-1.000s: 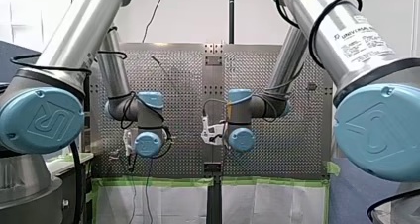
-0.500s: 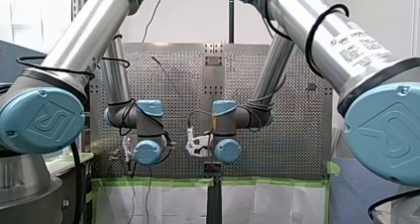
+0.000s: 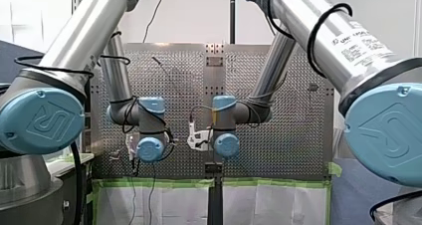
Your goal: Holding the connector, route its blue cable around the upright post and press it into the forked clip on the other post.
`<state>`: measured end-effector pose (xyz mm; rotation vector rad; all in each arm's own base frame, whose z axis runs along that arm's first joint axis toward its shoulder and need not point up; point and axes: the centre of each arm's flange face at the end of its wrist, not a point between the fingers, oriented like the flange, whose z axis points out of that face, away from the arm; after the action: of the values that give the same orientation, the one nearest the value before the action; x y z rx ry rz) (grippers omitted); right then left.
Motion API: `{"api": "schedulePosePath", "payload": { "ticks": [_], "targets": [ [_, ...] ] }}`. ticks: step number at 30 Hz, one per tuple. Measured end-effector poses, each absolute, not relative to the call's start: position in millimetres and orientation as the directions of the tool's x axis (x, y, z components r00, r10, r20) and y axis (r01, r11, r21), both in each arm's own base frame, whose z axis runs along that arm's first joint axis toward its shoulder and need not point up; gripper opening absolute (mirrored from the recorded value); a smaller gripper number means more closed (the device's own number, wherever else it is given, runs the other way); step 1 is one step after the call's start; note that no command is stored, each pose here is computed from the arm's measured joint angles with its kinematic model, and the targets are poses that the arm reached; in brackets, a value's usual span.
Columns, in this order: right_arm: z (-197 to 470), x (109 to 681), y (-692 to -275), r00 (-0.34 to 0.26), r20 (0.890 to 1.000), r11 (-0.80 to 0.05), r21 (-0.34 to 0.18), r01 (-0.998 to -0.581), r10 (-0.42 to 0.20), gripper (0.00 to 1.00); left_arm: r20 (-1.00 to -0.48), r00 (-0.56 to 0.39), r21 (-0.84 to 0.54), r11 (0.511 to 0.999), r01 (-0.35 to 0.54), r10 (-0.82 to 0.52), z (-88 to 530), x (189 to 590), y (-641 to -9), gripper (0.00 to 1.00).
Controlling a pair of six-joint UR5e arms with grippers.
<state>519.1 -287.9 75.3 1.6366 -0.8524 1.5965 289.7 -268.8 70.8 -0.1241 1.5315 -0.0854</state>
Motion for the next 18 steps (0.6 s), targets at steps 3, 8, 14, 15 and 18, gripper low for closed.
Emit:
{"api": "schedulePosePath", "payload": {
  "ticks": [3, 8, 14, 15, 18],
  "targets": [
    [95.2, 523.6, -297.3, -0.009, 1.000, -0.538, -0.002, -0.843, 0.010, 0.00, -0.986, 0.042, -0.162, 0.986, -0.032, -0.160, 79.1, 292.1, -266.3, 0.00],
    [123.2, 524.5, -306.1, -0.058, 0.998, -0.534, -0.051, -0.844, -0.002, 0.00, -0.980, 0.060, -0.192, 0.978, -0.080, -0.188, 95.8, 299.3, -260.0, 0.00],
    [171.2, 532.0, -320.0, -0.106, 0.994, -0.557, -0.079, -0.827, 0.017, 0.00, -0.968, 0.109, -0.237, 0.966, -0.099, -0.226, 127.3, 320.5, -263.3, 0.00],
    [180.5, 533.6, -322.6, -0.113, 0.993, -0.563, -0.080, -0.822, 0.023, 0.00, -0.965, 0.120, -0.247, 0.964, -0.100, -0.235, 133.9, 324.9, -264.3, 0.00],
    [203.0, 537.2, -328.5, -0.128, 0.991, -0.578, -0.082, -0.812, 0.040, 0.00, -0.957, 0.144, -0.267, 0.958, -0.104, -0.252, 149.3, 334.7, -265.7, 0.00]
  ]
}}
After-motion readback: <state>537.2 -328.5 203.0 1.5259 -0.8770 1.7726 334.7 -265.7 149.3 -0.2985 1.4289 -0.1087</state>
